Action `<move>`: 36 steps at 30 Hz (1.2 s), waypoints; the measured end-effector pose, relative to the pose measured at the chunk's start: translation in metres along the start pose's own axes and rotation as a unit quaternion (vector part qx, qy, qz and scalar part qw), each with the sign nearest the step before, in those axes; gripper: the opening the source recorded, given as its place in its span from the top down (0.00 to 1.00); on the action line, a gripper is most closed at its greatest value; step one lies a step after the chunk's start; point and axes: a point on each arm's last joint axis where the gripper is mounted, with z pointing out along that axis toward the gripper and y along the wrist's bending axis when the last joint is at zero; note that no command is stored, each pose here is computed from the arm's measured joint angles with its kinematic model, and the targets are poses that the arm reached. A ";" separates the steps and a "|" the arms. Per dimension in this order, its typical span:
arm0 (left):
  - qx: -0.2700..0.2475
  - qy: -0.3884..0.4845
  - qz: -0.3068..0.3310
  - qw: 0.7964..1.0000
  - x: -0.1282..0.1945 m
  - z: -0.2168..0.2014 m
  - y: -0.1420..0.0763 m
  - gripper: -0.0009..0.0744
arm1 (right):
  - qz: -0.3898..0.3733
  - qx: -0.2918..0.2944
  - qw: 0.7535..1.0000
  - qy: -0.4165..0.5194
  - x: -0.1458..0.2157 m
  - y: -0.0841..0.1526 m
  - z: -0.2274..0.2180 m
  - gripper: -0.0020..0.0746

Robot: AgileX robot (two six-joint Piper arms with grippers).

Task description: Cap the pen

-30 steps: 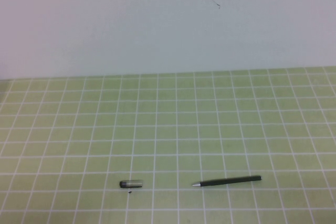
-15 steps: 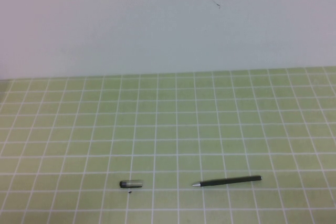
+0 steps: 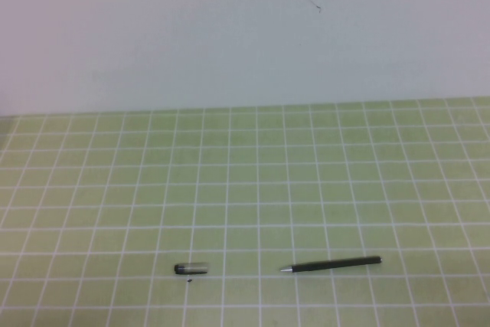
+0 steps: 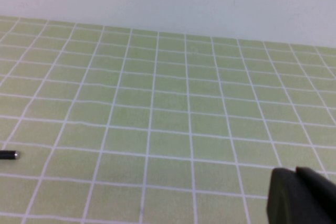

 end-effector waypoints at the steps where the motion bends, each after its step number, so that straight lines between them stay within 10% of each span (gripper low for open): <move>1: 0.000 0.000 0.000 1.000 0.000 0.000 0.000 0.99 | 0.000 0.000 1.000 0.000 0.000 0.000 0.000 0.98; 36: 0.007 -0.242 0.005 0.970 -0.043 -0.011 -0.001 0.99 | 0.042 0.018 0.978 -0.203 -0.036 -0.005 -0.008 0.98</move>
